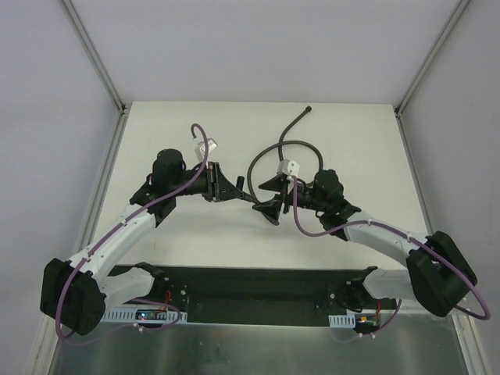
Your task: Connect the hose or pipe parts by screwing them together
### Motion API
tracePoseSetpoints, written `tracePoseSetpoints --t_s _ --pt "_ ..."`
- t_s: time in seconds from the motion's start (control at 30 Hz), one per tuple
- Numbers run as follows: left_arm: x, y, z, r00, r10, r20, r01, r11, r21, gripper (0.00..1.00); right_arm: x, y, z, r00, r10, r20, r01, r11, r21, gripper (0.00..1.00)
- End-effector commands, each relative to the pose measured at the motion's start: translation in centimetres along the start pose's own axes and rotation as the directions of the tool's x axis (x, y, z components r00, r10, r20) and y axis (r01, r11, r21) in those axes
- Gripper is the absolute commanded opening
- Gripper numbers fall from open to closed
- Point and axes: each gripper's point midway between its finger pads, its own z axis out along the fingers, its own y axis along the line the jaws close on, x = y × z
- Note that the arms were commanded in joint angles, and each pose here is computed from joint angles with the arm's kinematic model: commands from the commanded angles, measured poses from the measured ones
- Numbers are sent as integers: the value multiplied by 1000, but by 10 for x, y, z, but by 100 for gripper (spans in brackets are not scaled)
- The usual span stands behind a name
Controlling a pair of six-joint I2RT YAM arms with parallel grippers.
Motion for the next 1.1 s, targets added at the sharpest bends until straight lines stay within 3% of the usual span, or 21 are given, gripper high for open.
tracePoseSetpoints --t_s 0.0,0.03,0.1,0.17,0.27,0.3,0.43,0.57,0.63,0.67,0.73,0.77,0.83,0.87,0.93,0.97,1.0,1.03,1.07 --pt "-23 -19 -4 997 -38 63 37 999 23 0 -22 -25 -20 990 -137 40 123 959 256 72" --pt "-25 -22 -4 991 -120 64 119 993 24 0 -23 -13 -22 979 -201 35 184 943 279 74" --pt "-27 -26 -3 980 -190 60 188 981 35 0 -31 -28 -33 928 -372 -28 347 833 431 79" --pt "-28 -27 -2 958 -281 60 279 960 33 0 -39 -13 -30 858 -510 -58 483 763 430 79" --pt "-29 -25 -4 927 -364 91 364 931 21 0 -49 -4 -27 787 -608 -107 577 663 476 79" --pt "-30 -25 -4 919 -380 100 380 925 18 0 -52 -9 -31 746 -645 -169 628 595 502 79" --pt "-27 -26 -5 881 -463 99 463 886 22 0 -53 2 -11 645 -717 -263 734 488 472 78" --pt "-21 -23 -4 856 -511 80 511 859 17 0 -62 10 9 552 -773 -312 803 392 449 69" --pt "-19 -23 -5 857 -509 76 510 860 17 0 -62 12 17 528 -783 -329 818 365 444 57" --pt "-17 -21 -4 856 -511 73 512 859 12 0 -67 14 19 528 -788 -317 812 360 459 46" --pt "-14 -18 -3 858 -509 68 510 860 7 0 -67 15 24 532 -786 -316 811 365 458 36" --pt "-12 -16 -3 858 -510 62 511 860 4 0 -65 15 25 537 -782 -318 810 371 455 24" --pt "-11 -16 -2 883 -466 51 466 885 4 0 -67 16 28 551 -774 -311 803 390 451 10" --pt "-13 -17 -2 902 -428 50 428 904 9 0 -56 16 30 586 -747 -315 791 441 424 1" --pt "-16 -17 -3 957 -285 58 285 959 12 0 -60 13 26 660 -708 -251 734 536 418 1" --pt "-18 -19 -4 971 -231 65 231 973 17 0 -44 26 34 694 -692 -199 717 635 288 1" --pt "-19 -21 -5 983 -175 61 174 984 26 0 -39 31 34 805 -578 -135 592 765 252 1" --pt "-17 -18 -5 995 -78 54 77 997 26 0 -36 15 23 852 -508 -128 523 820 232 1" --pt "-17 -15 -5 998 -38 49 36 999 22 0 -36 34 27 884 -465 -46 468 879 93 1"
